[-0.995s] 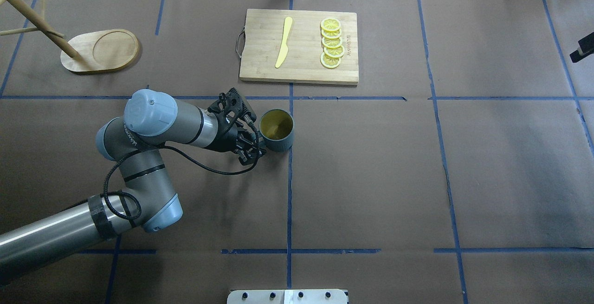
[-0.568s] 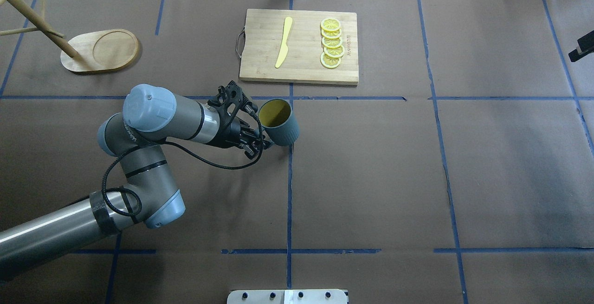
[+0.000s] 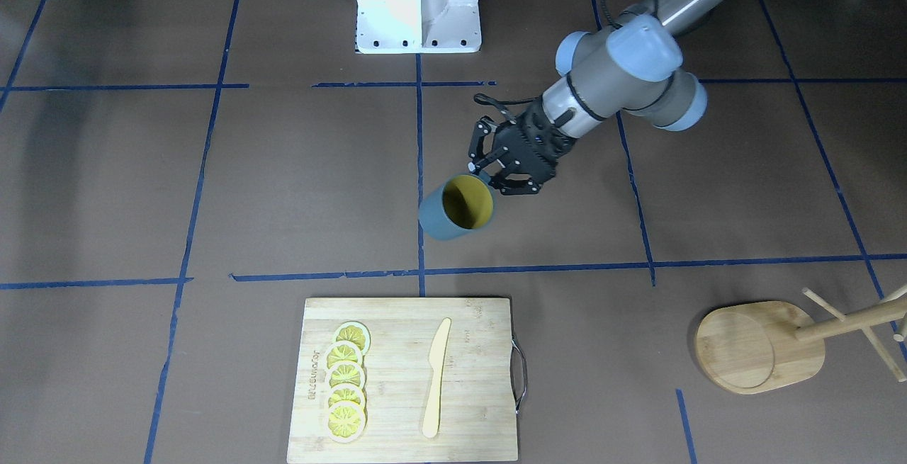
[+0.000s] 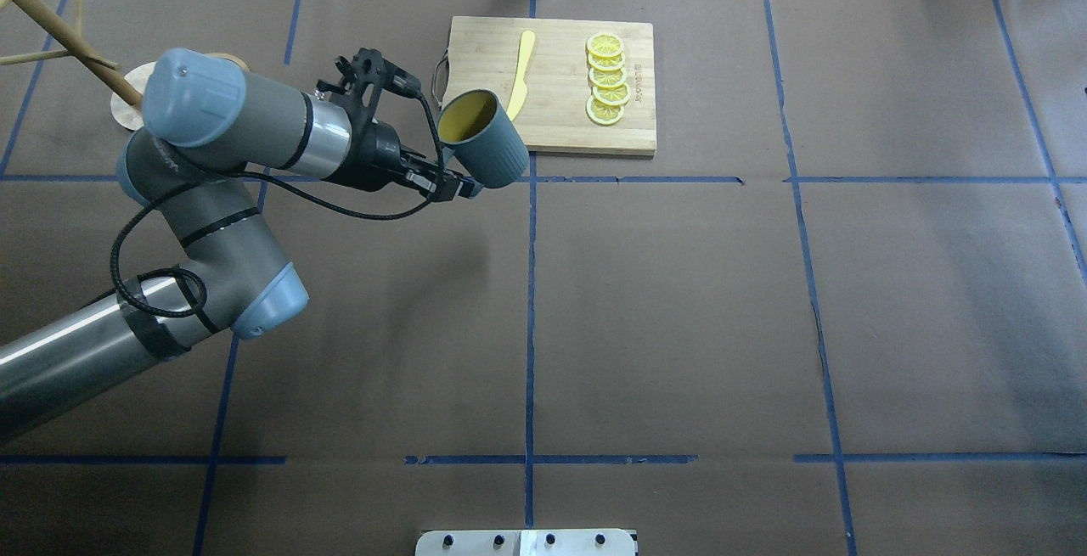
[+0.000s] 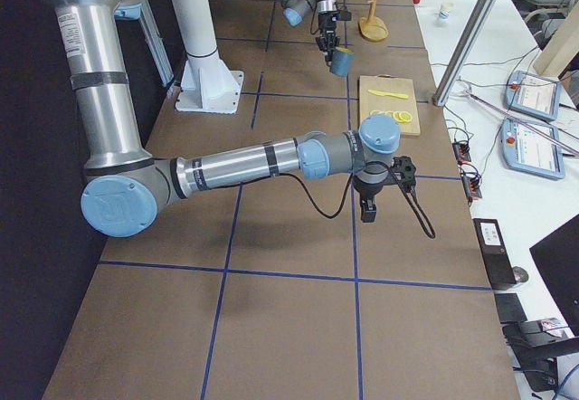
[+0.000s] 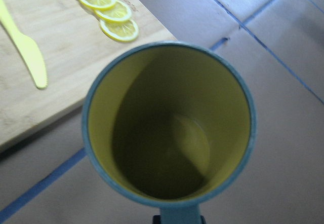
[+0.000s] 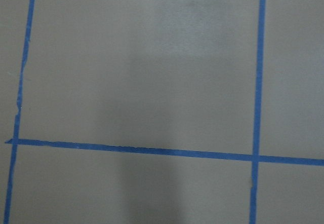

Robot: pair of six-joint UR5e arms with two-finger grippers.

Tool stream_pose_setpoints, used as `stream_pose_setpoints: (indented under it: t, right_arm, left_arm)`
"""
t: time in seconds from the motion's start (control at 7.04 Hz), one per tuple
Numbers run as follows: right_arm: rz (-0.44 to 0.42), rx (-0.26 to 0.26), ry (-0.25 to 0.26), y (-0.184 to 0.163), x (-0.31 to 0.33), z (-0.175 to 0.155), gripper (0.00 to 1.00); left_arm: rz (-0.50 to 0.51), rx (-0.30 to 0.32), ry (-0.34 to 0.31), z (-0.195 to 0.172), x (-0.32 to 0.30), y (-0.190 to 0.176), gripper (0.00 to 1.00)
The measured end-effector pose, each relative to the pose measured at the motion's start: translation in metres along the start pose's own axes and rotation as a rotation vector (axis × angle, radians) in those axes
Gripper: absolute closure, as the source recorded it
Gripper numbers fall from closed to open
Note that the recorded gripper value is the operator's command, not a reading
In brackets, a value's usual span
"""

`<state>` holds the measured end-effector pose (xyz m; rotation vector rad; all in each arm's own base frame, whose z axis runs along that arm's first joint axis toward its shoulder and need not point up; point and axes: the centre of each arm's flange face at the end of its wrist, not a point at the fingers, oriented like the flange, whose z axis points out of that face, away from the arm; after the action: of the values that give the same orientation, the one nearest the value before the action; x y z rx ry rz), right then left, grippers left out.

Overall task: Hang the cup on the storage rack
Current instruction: 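Lift the mug by its handle with the left gripper toward the rack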

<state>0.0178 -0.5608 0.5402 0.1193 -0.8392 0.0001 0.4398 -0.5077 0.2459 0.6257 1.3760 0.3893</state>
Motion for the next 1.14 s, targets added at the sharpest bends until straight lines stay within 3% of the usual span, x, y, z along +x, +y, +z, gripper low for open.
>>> stream_pose_setpoints:
  t: [0.28, 0.71, 1.14]
  right_arm:
    - [-0.032, 0.008, 0.036, 0.03, 0.055, -0.008, 0.0]
    - [0.016, -0.022, 0.078, 0.096, 0.109, -0.002, 0.0]
    - [-0.016, -0.03, 0.099, 0.119, 0.114, -0.002, 0.0]
  left_arm:
    - [-0.321, 0.119, 0.062, -0.046, -0.021, -0.016, 1.0]
    - [-0.786, 0.26, 0.097, -0.119, -0.062, -0.058, 1.0]
    - [-1.108, 0.425, 0.152, -0.147, -0.085, -0.076, 1.0]
